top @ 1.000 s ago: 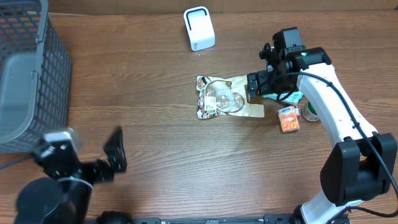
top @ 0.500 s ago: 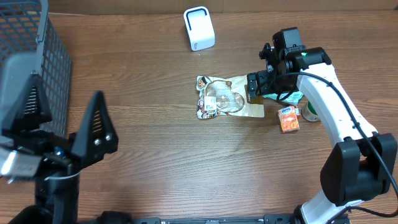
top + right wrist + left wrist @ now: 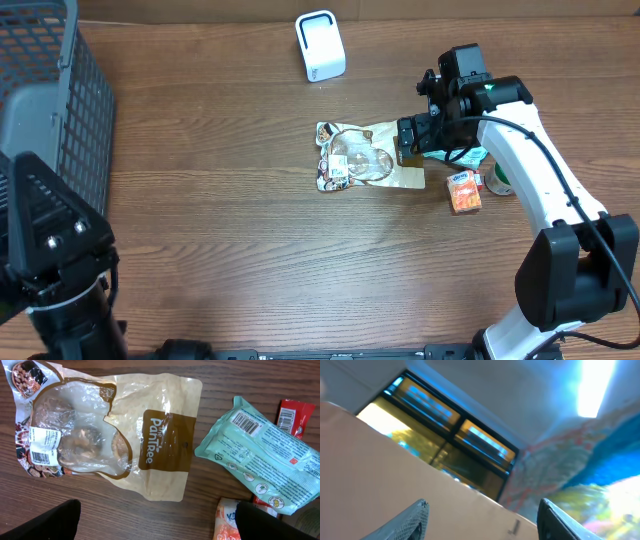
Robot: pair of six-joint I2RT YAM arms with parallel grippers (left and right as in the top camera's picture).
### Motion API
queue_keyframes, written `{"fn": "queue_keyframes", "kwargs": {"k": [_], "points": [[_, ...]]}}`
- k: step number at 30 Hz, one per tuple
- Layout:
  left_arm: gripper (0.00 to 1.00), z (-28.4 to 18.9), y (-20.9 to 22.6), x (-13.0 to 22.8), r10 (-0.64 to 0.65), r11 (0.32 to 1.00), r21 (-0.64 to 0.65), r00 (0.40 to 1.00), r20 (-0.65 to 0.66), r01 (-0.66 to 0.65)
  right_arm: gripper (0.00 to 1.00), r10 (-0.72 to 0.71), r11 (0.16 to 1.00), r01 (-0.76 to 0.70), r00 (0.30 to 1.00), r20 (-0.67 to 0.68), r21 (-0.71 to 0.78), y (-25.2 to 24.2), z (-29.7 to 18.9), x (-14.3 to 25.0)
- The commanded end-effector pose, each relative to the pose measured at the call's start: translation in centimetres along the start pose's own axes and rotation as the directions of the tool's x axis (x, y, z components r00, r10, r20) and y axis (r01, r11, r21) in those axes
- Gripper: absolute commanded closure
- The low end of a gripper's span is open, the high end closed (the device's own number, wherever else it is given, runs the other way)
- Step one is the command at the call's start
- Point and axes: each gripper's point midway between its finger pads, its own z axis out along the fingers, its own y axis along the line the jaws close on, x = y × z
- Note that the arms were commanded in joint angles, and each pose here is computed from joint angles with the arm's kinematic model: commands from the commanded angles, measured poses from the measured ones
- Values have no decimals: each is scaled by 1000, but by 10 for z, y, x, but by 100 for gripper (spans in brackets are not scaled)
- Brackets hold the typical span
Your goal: Scan the item barcode
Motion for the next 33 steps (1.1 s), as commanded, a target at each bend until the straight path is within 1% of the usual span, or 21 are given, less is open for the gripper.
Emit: {"fn": "queue_keyframes", "kwargs": {"k": [1,4,8,13,15,16,18,19,20,23,28,33], "points": [[38,-6,31,14,97,989,-110,995,22,-94,0,1,1000,-1,1000,9,5,0,-2,0],[37,-16,47,24,96,989,-124,992,79,-86,0,1,1000,-1,1000,8,5,0,-2,0],[35,-38,70,35,82,988,-144,983,165,-58,0,1,1000,-1,1000,8,5,0,-2,0],[30,-70,81,40,47,995,-94,963,267,-23,0,1,1000,-1,1000,8,5,0,-2,0],[29,-83,89,43,40,995,-99,955,293,-11,0,1,1000,-1,1000,9,5,0,-2,0],[27,-88,94,44,40,994,-110,953,301,-7,0,1,1000,-1,1000,9,5,0,-2,0],[16,-100,108,51,47,988,-154,950,308,1,0,1,1000,-1,1000,8,5,0,-2,0],[11,-104,114,54,50,985,-171,950,307,3,0,1,1000,-1,1000,9,5,0,-2,0],[1,-111,122,59,58,980,-200,951,302,4,0,1,1000,-1,1000,9,5,0,-2,0],[0,-123,141,73,81,965,-261,959,270,-8,0,1,1000,-1,1000,9,5,0,-2,0],[1,-140,161,101,115,949,-310,978,175,-56,0,1,1000,-1,1000,9,5,0,-2,0],[1,-145,176,124,177,924,-354,982,61,-145,0,1,1000,-1,1000,8,5,0,-2,0]]}}
